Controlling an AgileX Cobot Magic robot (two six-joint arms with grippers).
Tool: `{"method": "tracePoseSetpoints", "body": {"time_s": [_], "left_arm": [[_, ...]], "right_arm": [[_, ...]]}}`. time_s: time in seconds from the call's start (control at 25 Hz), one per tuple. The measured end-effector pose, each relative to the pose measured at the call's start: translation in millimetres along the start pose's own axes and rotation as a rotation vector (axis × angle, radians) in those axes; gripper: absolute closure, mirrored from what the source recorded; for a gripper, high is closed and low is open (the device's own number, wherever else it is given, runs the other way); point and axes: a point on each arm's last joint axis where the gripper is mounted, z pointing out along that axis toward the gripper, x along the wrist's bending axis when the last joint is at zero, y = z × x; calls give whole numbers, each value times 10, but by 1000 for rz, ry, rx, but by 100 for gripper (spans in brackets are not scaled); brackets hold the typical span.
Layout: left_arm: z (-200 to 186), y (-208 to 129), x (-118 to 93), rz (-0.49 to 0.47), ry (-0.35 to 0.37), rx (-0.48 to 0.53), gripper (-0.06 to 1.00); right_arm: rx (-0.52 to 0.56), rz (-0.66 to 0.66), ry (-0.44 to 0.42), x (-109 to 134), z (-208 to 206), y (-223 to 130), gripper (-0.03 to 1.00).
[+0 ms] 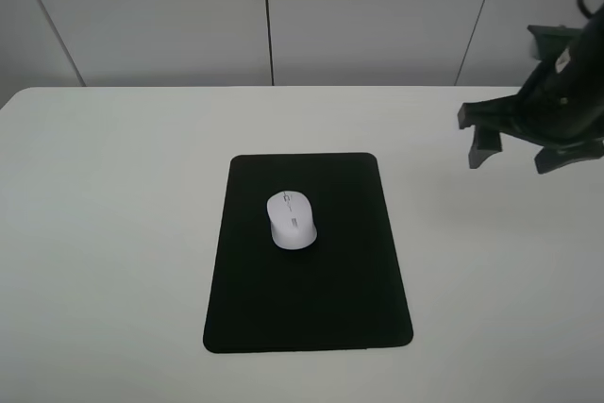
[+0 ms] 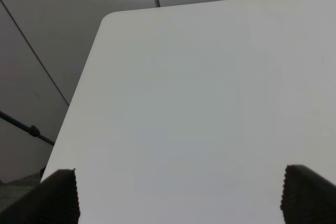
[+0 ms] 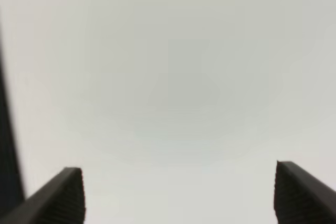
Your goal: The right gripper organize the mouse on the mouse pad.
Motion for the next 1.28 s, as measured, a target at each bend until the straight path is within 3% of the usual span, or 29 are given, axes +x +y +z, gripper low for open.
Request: {"method": "tracePoseSetpoints", "body": {"time_s": [0.16, 0.52, 0.92, 1.28], "left_arm": [[0, 0, 0, 0, 0, 0, 16], [0, 0, 0, 0, 0, 0, 16], [0, 0, 0, 0, 0, 0, 16], [0, 0, 1, 0, 1, 0, 16]], "right_arm": [[-123, 50, 9, -279, -344, -219, 25], [-380, 51, 75, -468, -1026, -719, 25], [-560, 51, 118, -681, -1456, -1417, 25], [-681, 15, 124, -834, -1519, -1972, 25]]}}
